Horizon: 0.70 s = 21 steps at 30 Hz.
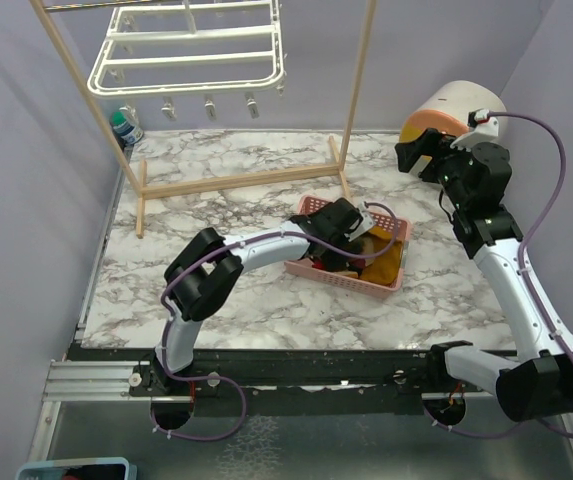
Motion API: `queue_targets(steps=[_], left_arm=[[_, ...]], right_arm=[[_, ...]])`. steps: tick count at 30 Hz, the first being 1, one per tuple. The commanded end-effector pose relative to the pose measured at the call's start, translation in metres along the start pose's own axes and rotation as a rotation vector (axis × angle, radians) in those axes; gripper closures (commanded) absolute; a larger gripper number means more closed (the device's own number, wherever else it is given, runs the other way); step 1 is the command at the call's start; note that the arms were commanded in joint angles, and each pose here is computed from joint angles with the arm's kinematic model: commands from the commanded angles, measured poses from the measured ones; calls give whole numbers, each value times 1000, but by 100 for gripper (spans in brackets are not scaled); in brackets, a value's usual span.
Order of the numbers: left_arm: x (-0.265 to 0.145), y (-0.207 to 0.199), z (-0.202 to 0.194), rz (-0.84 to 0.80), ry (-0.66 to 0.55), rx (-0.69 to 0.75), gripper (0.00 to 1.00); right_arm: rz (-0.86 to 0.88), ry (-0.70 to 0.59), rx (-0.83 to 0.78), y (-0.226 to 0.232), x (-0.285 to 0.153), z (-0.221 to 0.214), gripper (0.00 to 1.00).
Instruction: Remove the socks clipped to the hanger
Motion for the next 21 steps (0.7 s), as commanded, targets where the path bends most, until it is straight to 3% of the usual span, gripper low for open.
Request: queue_targets(steps=[1,10,18,21], left_arm=[[-22,2,20,-15,-98,-19,1],[-106,24,79,-180,-400,-108,1],[-166,79,76,-177,-528,-179,1],[-186,114,58,-128,-606,-257,1]], right_arm=[[-30,-44,-9,-3,-10,18,0],[-2,-36,12,-1,-6,13,0],[-10,-39,8,-4,-5,16,0],[83,-42,-16,8,-3,14,0]])
Point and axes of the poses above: each gripper's point midway between its finger pads, its own x axis out along the fingers, its own y axis along the line the jaws close on, z = x × y, the point moved 3 cm from there along -x, back along the fingers, and after that the axes turned 10 degrees about -x, right-handed, at the moved point
